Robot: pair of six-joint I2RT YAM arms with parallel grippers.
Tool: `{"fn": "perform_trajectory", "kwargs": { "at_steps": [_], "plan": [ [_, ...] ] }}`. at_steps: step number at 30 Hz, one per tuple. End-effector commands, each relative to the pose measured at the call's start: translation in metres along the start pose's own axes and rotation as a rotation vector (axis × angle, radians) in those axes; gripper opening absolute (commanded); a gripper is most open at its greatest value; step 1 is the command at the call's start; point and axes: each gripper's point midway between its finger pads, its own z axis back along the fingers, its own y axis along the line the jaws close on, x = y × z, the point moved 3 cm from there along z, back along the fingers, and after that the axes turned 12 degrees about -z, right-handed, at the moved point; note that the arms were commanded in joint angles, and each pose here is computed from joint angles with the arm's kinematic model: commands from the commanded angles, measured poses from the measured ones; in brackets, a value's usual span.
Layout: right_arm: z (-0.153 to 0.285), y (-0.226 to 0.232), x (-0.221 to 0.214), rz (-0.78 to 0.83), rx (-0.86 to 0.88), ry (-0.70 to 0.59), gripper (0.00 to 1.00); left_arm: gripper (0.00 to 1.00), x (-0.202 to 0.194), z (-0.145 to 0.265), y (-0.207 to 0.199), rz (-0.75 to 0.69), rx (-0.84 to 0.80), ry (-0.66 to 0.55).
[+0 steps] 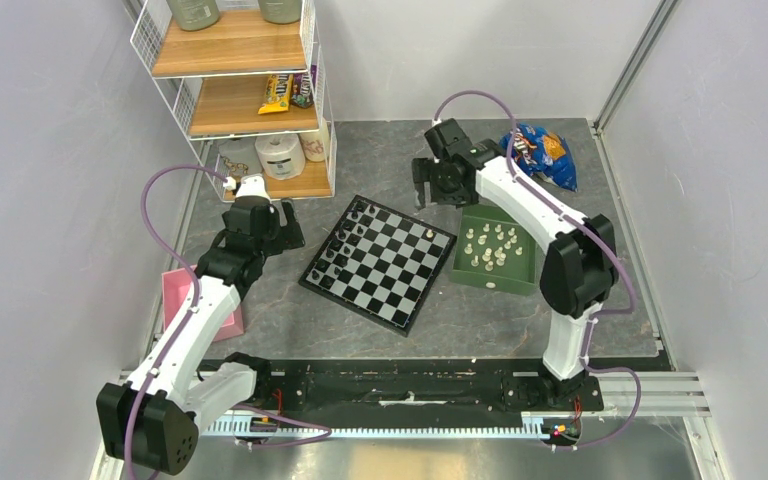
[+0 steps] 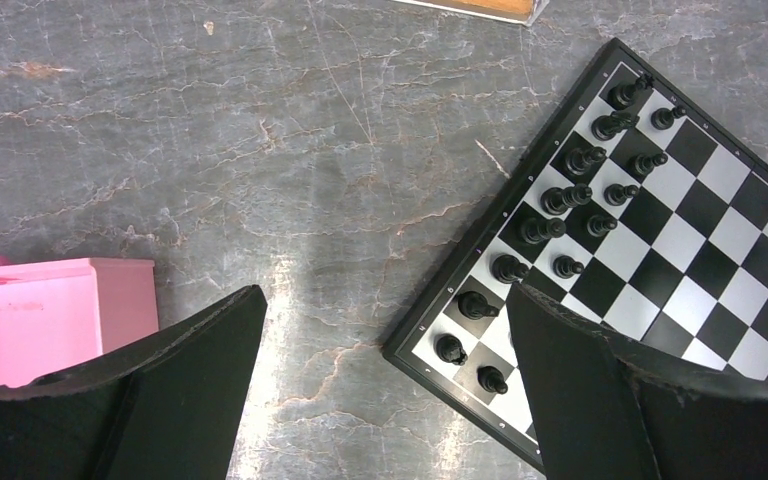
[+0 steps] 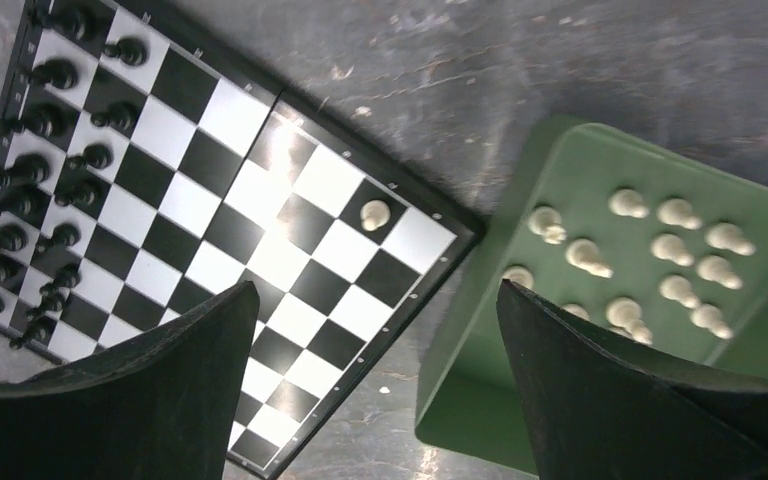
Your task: Set up the chess pieces on the board
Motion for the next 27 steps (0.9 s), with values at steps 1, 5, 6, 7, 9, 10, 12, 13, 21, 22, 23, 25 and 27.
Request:
{"fn": "perform_trajectory", "kwargs": {
  "at_steps": [1,5,6,7,9,10,12,13,21,22,23,25,27],
  "plan": [
    [0.035,-0.018,0.033,-0.069,-0.084,-0.216,0.97,0.98,0.010,0.004,0.004,0.035,0.022,-0.040],
    [0.044,-0.032,0.044,-0.111,-0.116,-0.330,0.97,0.98,0.012,0.008,0.007,0.034,0.035,-0.060],
    [0.044,-0.034,0.043,-0.127,-0.094,-0.309,0.97,0.98,0.011,0.009,0.008,0.036,0.035,-0.061],
    [0.043,-0.040,0.044,-0.160,-0.078,-0.283,0.97,0.98,0.011,0.010,0.008,0.034,0.038,-0.065],
    [0.041,-0.047,0.041,-0.222,-0.032,-0.222,0.97,0.97,0.010,0.011,0.010,0.029,0.041,-0.068],
    [0.041,-0.052,0.041,-0.237,-0.035,-0.217,0.97,0.97,0.010,0.012,0.010,0.027,0.040,-0.069],
    [0.042,-0.063,0.037,-0.240,-0.047,-0.215,0.97,0.97,0.010,0.013,0.009,0.019,0.032,-0.072],
    [0.042,-0.068,0.036,-0.238,-0.061,-0.219,0.97,0.97,0.010,0.013,0.009,0.017,0.033,-0.074],
    [0.044,-0.117,0.031,-0.306,-0.177,-0.235,0.97,0.96,0.010,0.014,0.009,-0.001,0.024,-0.078],
    [0.043,-0.123,0.030,-0.319,-0.189,-0.234,0.96,0.96,0.010,0.015,0.009,-0.002,0.023,-0.078],
    [0.042,-0.127,0.029,-0.330,-0.196,-0.228,0.95,0.95,0.010,0.015,0.009,-0.002,0.022,-0.078],
    [0.039,-0.135,0.028,-0.361,-0.214,-0.220,0.91,0.95,0.011,0.016,0.010,-0.001,0.026,-0.083],
    [0.035,-0.141,0.026,-0.390,-0.229,-0.204,0.87,0.95,0.011,0.017,0.011,-0.001,0.028,-0.085]
  ]
}}
